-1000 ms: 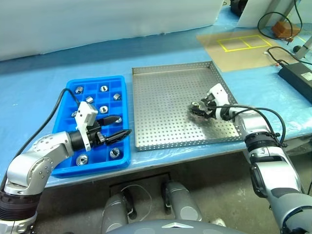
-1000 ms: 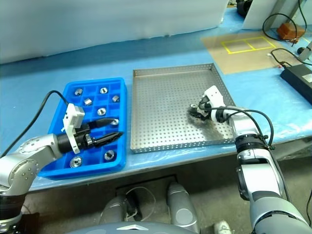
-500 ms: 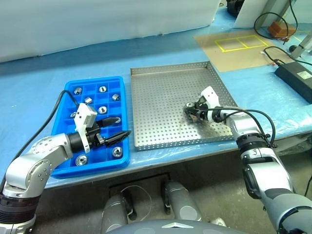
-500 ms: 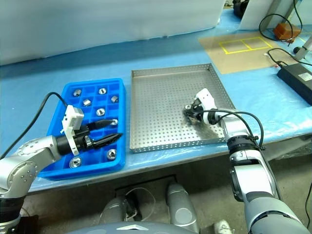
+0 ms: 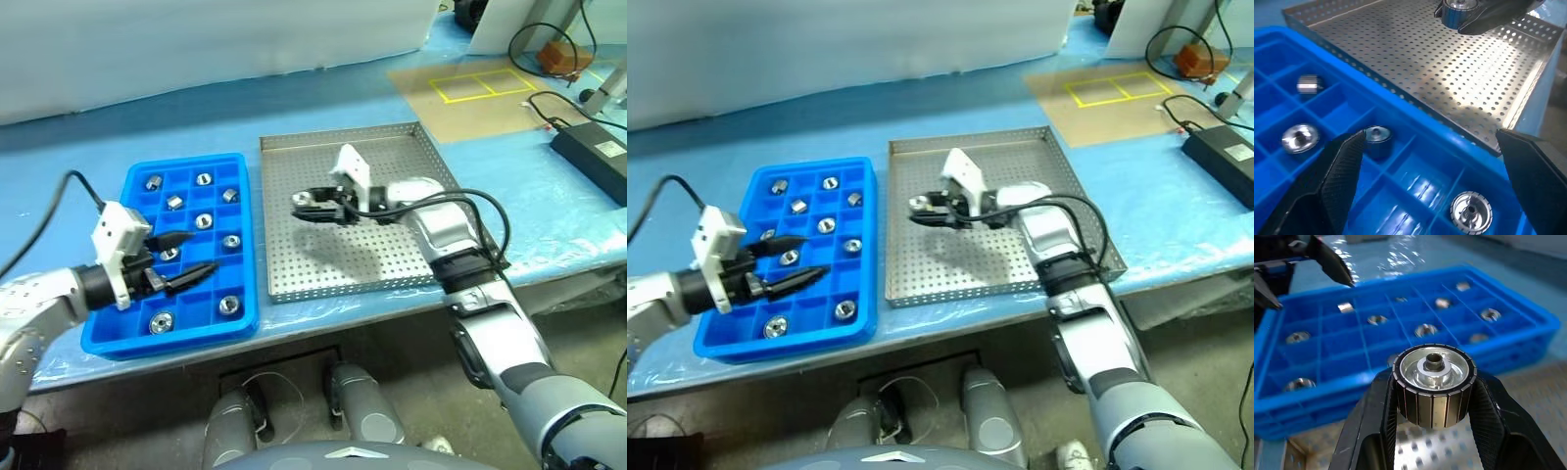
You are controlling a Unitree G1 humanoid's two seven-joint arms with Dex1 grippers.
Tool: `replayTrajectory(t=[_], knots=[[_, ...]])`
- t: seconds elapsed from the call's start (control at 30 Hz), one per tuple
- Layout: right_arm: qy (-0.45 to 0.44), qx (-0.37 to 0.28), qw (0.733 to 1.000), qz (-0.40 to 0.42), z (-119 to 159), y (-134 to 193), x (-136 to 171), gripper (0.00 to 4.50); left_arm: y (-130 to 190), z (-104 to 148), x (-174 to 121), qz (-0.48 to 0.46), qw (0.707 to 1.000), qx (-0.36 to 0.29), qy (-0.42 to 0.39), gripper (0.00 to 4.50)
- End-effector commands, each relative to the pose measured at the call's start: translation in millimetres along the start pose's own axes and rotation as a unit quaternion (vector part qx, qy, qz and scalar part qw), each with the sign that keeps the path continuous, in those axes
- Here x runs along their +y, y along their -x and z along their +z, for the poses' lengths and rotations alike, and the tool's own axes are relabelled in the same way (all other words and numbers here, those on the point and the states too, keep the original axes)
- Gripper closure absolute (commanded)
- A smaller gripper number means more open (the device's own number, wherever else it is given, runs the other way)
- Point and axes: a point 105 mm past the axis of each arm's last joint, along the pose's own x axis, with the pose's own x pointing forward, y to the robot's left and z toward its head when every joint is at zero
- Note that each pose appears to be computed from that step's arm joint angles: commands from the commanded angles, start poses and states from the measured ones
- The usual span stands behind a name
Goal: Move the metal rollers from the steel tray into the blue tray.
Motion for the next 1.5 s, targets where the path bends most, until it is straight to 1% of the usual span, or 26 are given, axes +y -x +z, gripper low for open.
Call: replayTrajectory(t=[0.03, 0.13, 0.23, 0.33, 0.43, 0.5, 0.6, 0.73, 0.93, 1.0, 1.03, 1.17, 1.2, 1.37, 1.5], knots=[[0.044, -0.031, 0.997, 0.049, 27, -35, 16, 2.87, 24, 12, 7, 0.037, 0.999, -0.007, -0.035, 0.0], [0.041, -0.046, 0.995, 0.082, 38, -68, 34, 2.87, 45, 5, 9, 0.088, 0.996, -0.018, -0.014, 0.0], [0.019, -0.055, 0.994, 0.094, 45, -90, 45, 2.87, 55, -6, -2, 0.115, 0.993, -0.023, 0.009, 0.0], [0.026, -0.026, 0.995, 0.095, 36, -105, 50, 2.87, 61, -16, -11, 0.14, 0.989, -0.029, 0.031, 0.0], [0.025, -0.007, 0.996, 0.089, 29, -112, 49, 2.87, 61, -17, -20, 0.148, 0.988, -0.033, 0.042, 0.0], [0.027, -0.001, 0.996, 0.088, 25, -114, 48, 2.87, 58, -18, -27, 0.146, 0.988, -0.034, 0.048, 0.0], [0.007, 0.01, 0.996, 0.083, 19, -112, 43, 2.87, 53, -21, -36, 0.14, 0.988, -0.035, 0.055, 0.0], [0.003, 0.027, 0.996, 0.087, 7, -101, 38, 2.87, 48, -21, -41, 0.133, 0.989, -0.037, 0.061, 0.0], [0.003, 0.05, 0.993, 0.108, -7, -88, 39, 2.87, 43, -19, -42, 0.124, 0.99, -0.04, 0.061, 0.0], [0.027, 0.065, 0.992, 0.109, -16, -86, 41, 2.87, 41, -19, -41, 0.121, 0.99, -0.04, 0.06, 0.0], [0.026, 0.07, 0.991, 0.111, -20, -86, 43, 2.87, 41, -18, -41, 0.119, 0.99, -0.039, 0.059, 0.0], [0.013, 0.068, 0.99, 0.122, -22, -86, 47, 2.87, 38, -17, -39, 0.113, 0.991, -0.039, 0.057, 0.0], [0.009, 0.066, 0.99, 0.125, -22, -86, 48, 2.14, 37, -17, -39, 0.111, 0.991, -0.038, 0.057, 0.0], [0.003, 0.069, 0.992, 0.107, -21, -88, 44, 0.53, 32, -16, -43, 0.09, 0.994, -0.033, 0.053, 0.0], [-0.006, 0.05, 0.994, 0.092, -10, -81, 35, 0.53, 25, -14, -49, 0.072, 0.996, -0.032, 0.046, 0.0]])
